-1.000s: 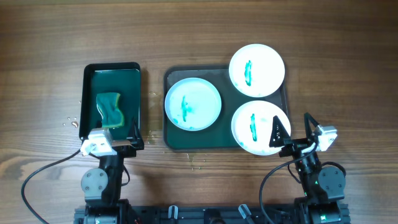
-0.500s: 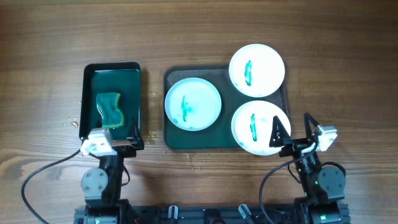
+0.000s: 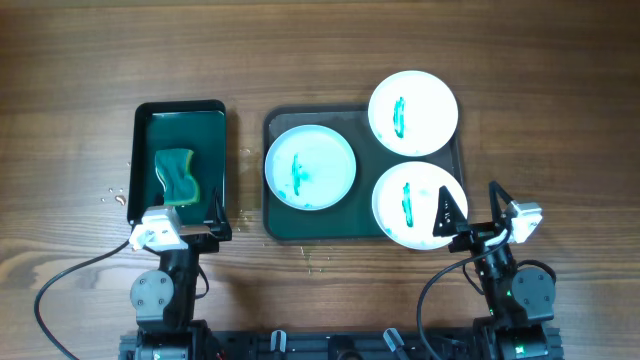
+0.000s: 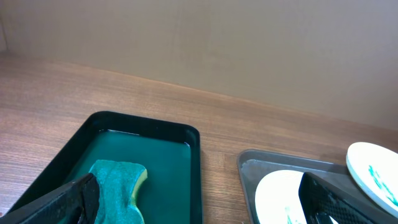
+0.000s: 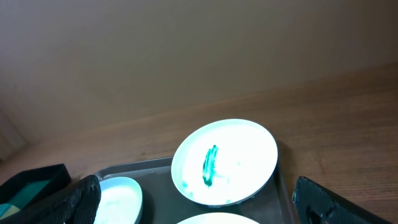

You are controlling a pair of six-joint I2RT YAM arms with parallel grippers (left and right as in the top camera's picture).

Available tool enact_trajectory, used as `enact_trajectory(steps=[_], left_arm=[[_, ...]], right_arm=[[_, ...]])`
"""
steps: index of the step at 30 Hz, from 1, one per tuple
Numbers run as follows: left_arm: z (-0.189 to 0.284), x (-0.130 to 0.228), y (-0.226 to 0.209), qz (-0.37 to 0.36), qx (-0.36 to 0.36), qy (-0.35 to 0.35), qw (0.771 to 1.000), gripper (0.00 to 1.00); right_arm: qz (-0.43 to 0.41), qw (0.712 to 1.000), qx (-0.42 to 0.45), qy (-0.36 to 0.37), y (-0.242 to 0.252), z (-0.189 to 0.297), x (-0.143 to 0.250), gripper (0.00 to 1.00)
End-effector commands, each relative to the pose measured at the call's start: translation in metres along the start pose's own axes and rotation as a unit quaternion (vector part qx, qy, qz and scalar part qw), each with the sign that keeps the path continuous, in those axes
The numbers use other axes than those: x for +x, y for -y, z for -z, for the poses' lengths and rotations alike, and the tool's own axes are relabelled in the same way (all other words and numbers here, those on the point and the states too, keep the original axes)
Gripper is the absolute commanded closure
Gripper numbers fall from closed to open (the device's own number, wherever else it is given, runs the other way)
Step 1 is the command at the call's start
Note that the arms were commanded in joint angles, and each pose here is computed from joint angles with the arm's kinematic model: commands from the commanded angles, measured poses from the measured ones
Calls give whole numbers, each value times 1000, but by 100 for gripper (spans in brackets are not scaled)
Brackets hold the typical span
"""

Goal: Clean dirty plates on tray and stack at the side

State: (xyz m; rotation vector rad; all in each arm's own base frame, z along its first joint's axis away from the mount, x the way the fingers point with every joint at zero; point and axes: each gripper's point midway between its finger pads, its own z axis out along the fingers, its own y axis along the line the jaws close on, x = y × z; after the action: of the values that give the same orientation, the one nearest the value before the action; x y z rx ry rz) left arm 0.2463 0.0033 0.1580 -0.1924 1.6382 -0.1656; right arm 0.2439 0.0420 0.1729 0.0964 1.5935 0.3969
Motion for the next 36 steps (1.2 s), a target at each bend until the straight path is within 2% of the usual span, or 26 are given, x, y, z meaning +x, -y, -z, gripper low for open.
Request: enact_trajectory(steps=[1,33,36], left_arm=[[0,2,4,4,11,-1,1000,0],[0,2,4,4,11,-1,1000,0],[0,2,4,4,11,-1,1000,0]], right_arm=[[-4,1000,4,5,1,0,-1,0],[2,1000,16,10,5,0,-3,0],[-19,1000,20,13,7,1,-4,0]])
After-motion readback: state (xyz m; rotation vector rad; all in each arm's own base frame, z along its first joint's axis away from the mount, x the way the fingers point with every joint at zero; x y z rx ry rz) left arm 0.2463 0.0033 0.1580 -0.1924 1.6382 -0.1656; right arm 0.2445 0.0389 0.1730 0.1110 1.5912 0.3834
